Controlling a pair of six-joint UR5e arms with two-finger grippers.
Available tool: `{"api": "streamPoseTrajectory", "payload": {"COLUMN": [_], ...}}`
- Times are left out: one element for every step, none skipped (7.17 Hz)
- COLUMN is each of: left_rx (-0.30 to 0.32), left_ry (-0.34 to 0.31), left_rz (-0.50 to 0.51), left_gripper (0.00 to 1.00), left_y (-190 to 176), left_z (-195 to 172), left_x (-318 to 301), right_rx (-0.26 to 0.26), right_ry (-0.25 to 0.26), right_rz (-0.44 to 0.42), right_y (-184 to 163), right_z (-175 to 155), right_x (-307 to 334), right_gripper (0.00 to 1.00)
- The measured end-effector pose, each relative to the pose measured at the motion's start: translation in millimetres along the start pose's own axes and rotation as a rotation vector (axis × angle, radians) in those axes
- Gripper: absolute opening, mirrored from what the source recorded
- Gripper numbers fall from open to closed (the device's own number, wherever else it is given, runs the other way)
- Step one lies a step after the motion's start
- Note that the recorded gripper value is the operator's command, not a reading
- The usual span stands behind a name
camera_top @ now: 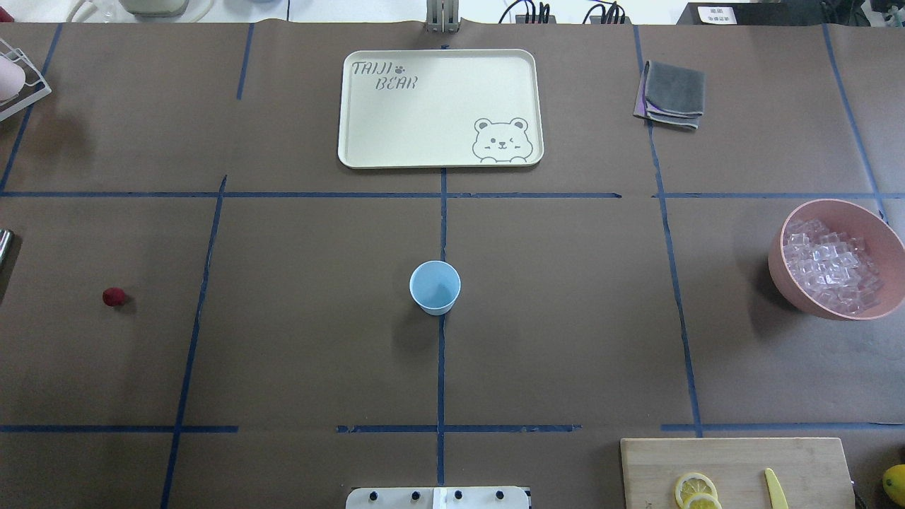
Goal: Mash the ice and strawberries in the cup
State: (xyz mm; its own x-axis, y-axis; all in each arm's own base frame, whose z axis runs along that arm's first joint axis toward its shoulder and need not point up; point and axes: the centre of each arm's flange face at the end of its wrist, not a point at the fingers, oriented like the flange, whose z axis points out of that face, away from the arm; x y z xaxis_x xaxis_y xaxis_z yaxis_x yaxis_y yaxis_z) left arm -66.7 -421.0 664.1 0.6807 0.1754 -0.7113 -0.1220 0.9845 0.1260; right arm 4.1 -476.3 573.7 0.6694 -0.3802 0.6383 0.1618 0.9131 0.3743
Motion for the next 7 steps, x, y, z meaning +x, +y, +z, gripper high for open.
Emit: {"api": "streamPoseTrajectory", "payload": {"left_rx": [0.001, 0.002, 0.003, 0.003, 0.003, 0.001, 0.001], "left_ry": [0.001, 0.002, 0.002, 0.002, 0.002, 0.002, 0.002], "left_rz": [0.001, 0.002, 0.004, 0.004, 0.004, 0.002, 0.001], "left_gripper": [1.00, 1.00, 1.00, 1.00, 1.00, 1.00, 1.00], "left_y": [0.0, -0.2, -0.5, -0.6, -0.3, 0.1, 0.2], "left_z": [-0.4, -0.7, -1.0, -1.0, -0.7, -0.1, 0.2], "left_x": [0.5, 0.9, 1.2, 1.2, 1.0, 0.4, 0.1], "right_rx": [0.000, 0.006, 0.008, -0.003, -0.023, -0.044, -0.062], "right_ry": [-0.019, -0.040, -0.063, -0.077, -0.078, -0.074, -0.073], "right_rz": [-0.024, -0.026, -0.020, -0.015, -0.019, -0.025, -0.026], "right_y": [-12.9, -18.9, -20.2, -19.2, -17.3, -14.6, -11.8], "right_z": [8.5, 21.5, 38.4, 55.4, 70.9, 84.6, 94.3], "right_x": [-28.7, -53.4, -75.3, -91.5, -101.2, -106.3, -107.4], "right_gripper": [0.99, 0.98, 0.97, 0.93, 0.89, 0.87, 0.85]}}
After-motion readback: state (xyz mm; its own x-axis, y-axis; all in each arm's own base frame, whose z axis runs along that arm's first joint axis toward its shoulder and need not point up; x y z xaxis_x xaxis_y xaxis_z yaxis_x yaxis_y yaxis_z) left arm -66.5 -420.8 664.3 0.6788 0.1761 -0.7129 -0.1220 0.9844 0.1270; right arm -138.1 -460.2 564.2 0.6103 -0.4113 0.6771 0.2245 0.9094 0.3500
